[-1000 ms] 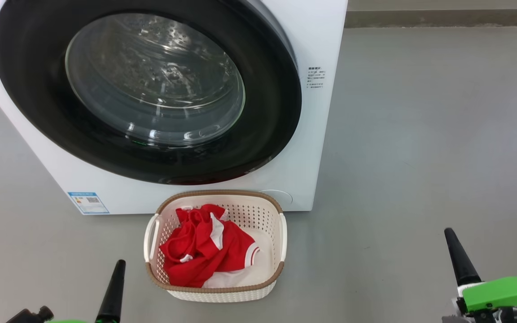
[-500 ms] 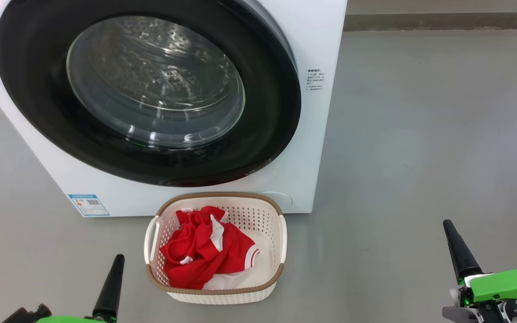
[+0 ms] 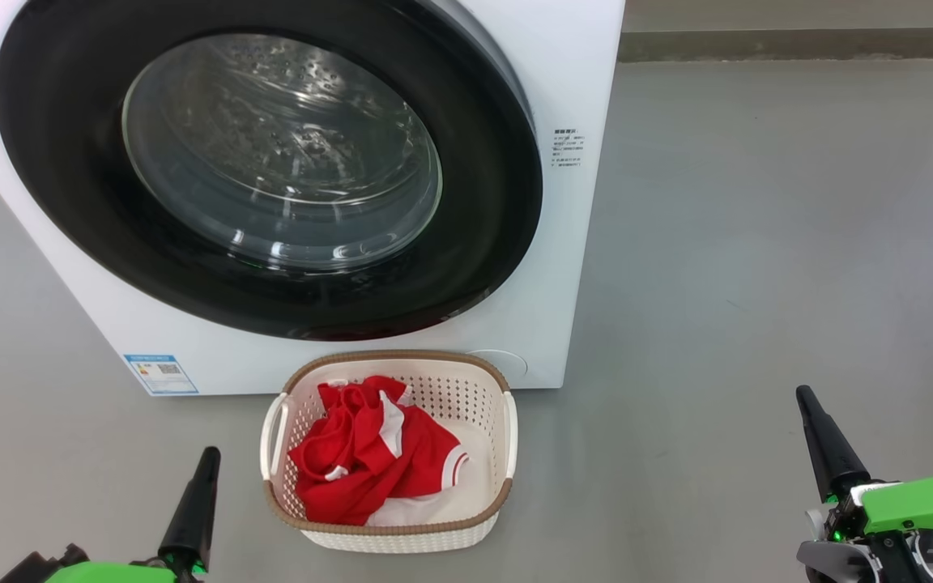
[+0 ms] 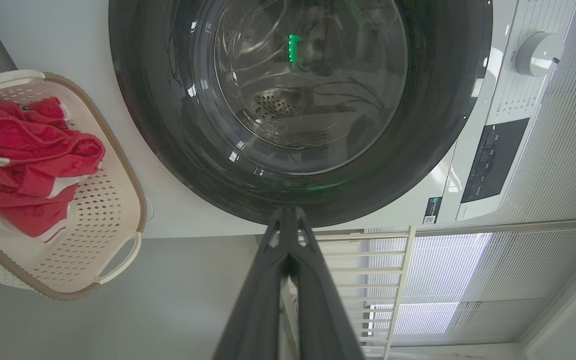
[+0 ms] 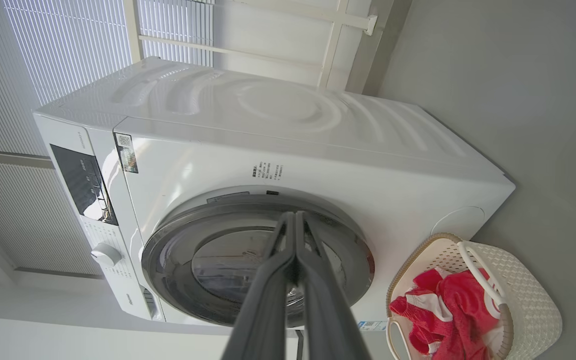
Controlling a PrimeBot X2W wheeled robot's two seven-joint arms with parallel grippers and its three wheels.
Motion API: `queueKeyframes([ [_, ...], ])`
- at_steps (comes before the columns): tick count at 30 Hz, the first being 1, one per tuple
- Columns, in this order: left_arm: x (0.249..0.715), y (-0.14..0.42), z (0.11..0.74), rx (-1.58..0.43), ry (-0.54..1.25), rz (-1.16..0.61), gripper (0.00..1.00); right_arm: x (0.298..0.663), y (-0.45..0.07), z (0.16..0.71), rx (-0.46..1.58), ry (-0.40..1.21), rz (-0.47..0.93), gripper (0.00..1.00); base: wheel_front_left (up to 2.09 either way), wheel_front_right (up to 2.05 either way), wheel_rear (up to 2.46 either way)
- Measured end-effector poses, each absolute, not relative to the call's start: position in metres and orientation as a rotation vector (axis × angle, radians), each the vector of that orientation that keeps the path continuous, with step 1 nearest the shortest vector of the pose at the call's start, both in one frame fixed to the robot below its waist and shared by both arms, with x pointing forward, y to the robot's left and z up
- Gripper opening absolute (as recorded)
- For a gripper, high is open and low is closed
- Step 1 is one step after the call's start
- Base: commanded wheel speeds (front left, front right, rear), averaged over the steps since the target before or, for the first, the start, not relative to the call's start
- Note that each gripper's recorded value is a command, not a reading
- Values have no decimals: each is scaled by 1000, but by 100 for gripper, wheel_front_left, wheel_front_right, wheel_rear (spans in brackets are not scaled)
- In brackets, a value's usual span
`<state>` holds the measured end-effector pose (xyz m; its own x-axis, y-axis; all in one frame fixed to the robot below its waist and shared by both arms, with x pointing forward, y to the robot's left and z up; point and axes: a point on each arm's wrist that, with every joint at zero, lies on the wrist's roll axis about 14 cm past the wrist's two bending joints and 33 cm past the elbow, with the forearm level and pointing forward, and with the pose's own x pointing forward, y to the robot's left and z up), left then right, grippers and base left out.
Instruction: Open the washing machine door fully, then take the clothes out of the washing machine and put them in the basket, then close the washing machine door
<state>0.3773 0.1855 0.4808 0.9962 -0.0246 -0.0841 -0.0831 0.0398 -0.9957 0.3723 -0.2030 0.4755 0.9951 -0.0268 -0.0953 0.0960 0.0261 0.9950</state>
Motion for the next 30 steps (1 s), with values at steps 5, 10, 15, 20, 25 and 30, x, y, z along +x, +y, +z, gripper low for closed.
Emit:
queueKeyframes([
  [5,378,186,482,-1569,83,39,0,375,-202,480,1574,47,-81,0,0,0,0],
  [10,378,186,483,-1581,83,38,0,376,-202,482,1588,42,-76,0,0,0,0],
  [15,378,186,483,-1581,82,38,0,376,-202,482,1588,41,-76,0,0,0,0],
  [20,378,187,483,-1581,81,39,0,376,-203,482,1588,41,-76,0,0,0,0],
  [25,378,187,483,-1581,81,40,0,376,-203,482,1588,41,-77,0,0,0,0],
  [30,378,187,483,-1582,80,40,0,376,-203,482,1588,40,-77,0,0,0,0],
])
